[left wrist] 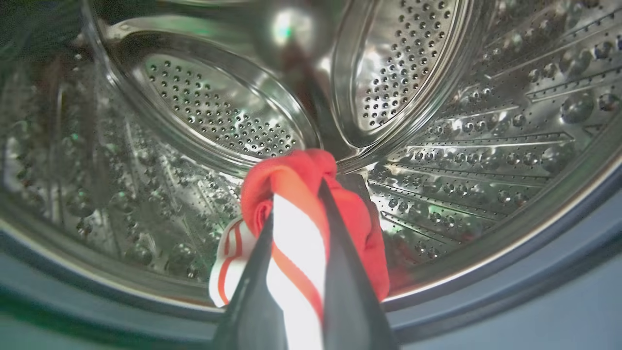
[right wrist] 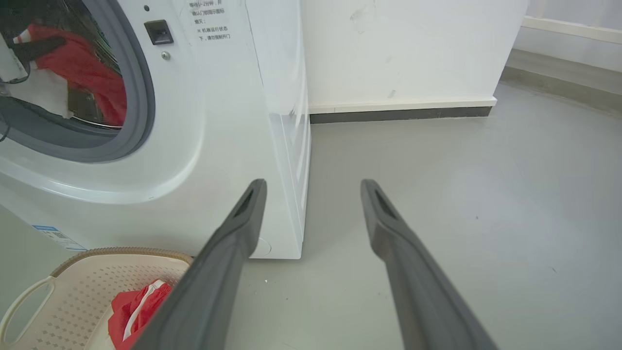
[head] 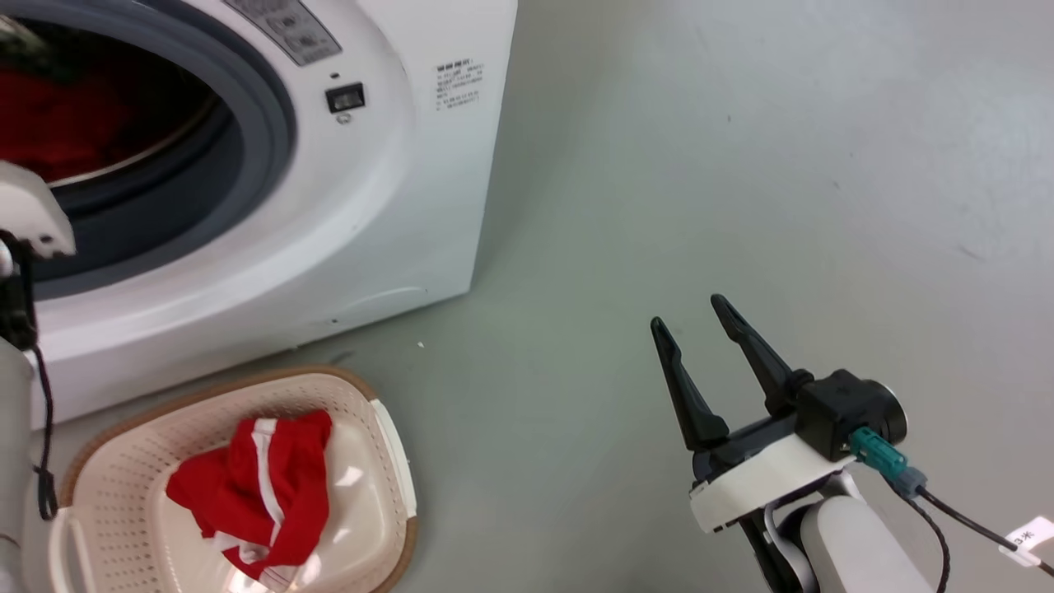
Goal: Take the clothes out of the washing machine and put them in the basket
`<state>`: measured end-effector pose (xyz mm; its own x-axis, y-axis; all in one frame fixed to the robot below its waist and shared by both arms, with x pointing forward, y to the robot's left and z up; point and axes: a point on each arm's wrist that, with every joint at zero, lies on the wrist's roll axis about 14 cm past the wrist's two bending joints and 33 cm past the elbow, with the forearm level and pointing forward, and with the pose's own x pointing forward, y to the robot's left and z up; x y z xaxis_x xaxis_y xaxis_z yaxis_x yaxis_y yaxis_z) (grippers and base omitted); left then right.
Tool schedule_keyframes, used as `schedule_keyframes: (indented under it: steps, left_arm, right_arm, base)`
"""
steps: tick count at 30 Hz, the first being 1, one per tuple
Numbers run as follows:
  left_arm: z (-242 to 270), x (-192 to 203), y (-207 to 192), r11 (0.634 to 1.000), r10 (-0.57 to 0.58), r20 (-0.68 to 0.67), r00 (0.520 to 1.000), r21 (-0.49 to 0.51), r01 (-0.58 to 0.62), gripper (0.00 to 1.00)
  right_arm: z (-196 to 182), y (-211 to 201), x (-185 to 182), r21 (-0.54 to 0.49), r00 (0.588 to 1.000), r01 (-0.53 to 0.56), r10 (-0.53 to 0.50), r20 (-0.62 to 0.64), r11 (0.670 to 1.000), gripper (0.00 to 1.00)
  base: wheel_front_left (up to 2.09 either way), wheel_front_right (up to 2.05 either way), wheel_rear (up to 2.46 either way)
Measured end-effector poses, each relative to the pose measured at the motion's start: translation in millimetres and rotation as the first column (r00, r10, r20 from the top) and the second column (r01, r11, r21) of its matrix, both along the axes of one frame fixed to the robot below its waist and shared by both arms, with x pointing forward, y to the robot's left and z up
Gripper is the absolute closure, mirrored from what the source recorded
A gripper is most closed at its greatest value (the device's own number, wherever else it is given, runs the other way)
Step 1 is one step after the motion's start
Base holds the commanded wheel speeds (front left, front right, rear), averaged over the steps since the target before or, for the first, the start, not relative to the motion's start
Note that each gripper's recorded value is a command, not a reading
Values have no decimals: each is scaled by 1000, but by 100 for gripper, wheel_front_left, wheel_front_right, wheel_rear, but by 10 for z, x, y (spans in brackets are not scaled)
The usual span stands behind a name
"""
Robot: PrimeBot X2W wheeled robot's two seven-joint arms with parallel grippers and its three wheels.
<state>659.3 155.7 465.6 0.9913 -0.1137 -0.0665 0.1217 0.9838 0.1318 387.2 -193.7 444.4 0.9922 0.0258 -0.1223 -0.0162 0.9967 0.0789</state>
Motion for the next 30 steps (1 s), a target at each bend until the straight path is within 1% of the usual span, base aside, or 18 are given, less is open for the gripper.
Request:
schedule_keyframes:
  steps: [2,7,21,30]
  left_arm:
    - [85,-106,16,1000,4,12,1000,-17,-4,100]
    - [452,-348,63,998,12,99,995,-65,-5,100]
    - [835,-1087,232,994,18,200,980,-113,5,100]
    - [1005,-1576,150,991,-6,218,976,-128,35,100]
  right_arm:
    - [49,12,-32,-6,1000,-4,4,13,1000,0]
    - [173,48,-92,-7,999,-12,12,46,1000,0]
    - [370,238,-142,9,994,-63,62,95,998,0]
    - [436,345,-156,12,990,-95,93,107,995,0]
  base:
    - [0,0,0]
    - [0,0,0]
    - [0,0,0]
    - [0,0,0]
